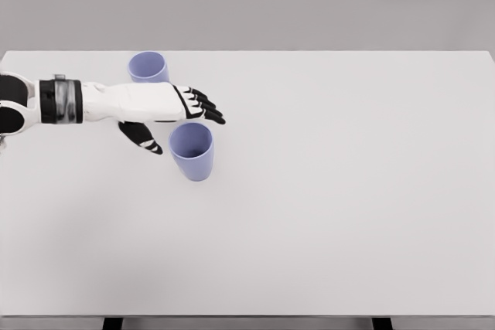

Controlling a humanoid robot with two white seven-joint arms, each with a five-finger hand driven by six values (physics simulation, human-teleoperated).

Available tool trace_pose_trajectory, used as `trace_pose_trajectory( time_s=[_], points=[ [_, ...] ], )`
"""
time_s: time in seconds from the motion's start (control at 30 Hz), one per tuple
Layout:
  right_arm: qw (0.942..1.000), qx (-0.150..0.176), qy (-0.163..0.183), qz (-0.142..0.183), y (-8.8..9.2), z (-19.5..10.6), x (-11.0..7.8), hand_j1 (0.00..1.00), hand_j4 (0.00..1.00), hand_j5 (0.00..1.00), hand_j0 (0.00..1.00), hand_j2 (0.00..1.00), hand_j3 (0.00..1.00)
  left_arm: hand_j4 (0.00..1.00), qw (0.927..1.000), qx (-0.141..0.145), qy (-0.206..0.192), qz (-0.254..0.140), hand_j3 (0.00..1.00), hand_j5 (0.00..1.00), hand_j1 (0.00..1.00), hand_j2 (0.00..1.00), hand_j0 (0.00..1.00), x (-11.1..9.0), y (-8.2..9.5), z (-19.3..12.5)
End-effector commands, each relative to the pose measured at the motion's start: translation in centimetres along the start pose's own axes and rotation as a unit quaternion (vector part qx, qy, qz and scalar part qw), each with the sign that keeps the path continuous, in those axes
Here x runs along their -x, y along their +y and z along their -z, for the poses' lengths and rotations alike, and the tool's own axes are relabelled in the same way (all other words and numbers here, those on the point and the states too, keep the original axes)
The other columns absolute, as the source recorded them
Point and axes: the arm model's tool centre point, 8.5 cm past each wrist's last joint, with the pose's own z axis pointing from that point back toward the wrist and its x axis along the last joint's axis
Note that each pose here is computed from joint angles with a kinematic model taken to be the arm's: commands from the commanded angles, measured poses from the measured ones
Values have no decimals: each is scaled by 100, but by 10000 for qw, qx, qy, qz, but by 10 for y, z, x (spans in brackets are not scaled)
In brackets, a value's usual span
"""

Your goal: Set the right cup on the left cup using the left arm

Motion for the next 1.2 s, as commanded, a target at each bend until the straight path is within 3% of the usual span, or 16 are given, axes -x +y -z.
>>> trace_pose_trajectory(
  time_s=[0.0, 0.3, 1.0, 1.1, 1.17],
  points=[
    [10000, -3, 1, -5, 0, 0, 0, 100, 100, 100, 100, 100, 100, 100, 10000, 6, -38, 40, 100, 100, 100, 100, 100, -1, 0, 12],
    [10000, -3, 1, -5, 0, 0, 0, 100, 100, 100, 100, 100, 100, 100, 9999, 91, -7, -87, 100, 100, 100, 100, 100, 0, -15, 9],
    [10000, -3, 1, -5, 0, 0, 0, 100, 100, 100, 100, 100, 100, 100, 9997, 247, 29, 50, 100, 100, 100, 100, 100, -1, -20, 16],
    [10000, -3, 1, -5, 0, 0, 0, 100, 100, 100, 100, 100, 100, 82, 9996, 271, 75, 86, 82, 82, 82, 82, 82, 1, -20, 16],
    [10000, -3, 1, -5, 0, 0, 0, 100, 100, 100, 100, 100, 100, 81, 9995, 287, 66, 75, 81, 81, 81, 81, 81, 1, -21, 16]
  ],
)
